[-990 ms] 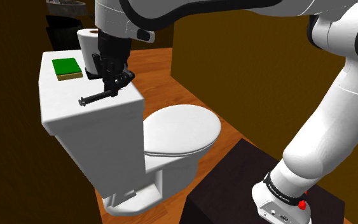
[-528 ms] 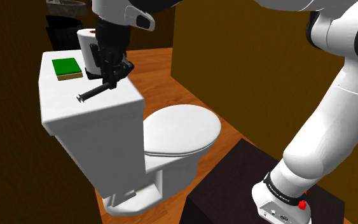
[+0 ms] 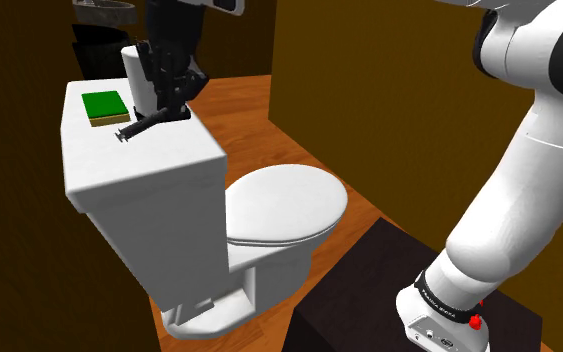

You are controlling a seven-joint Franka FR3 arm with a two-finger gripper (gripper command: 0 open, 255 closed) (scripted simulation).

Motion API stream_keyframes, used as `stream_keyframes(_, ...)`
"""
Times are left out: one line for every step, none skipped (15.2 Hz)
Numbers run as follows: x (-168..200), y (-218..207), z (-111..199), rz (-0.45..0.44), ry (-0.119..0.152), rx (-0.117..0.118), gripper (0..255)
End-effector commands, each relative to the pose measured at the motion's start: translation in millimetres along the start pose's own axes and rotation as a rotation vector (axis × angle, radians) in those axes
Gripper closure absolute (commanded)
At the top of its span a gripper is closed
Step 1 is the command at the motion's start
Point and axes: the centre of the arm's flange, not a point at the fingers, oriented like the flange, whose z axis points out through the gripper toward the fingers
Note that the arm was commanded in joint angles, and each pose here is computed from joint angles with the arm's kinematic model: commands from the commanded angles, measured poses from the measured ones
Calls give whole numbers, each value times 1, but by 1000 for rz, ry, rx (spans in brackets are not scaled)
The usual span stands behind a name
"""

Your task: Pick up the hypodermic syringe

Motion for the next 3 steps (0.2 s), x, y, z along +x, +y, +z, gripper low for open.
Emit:
stream_keyframes(-2, -2, -12, 0, 0, 0, 255)
stream_keyframes(-2, -2, -12, 0, 0, 0, 255)
stream_keyframes(-2, -2, -12, 0, 0, 0, 255)
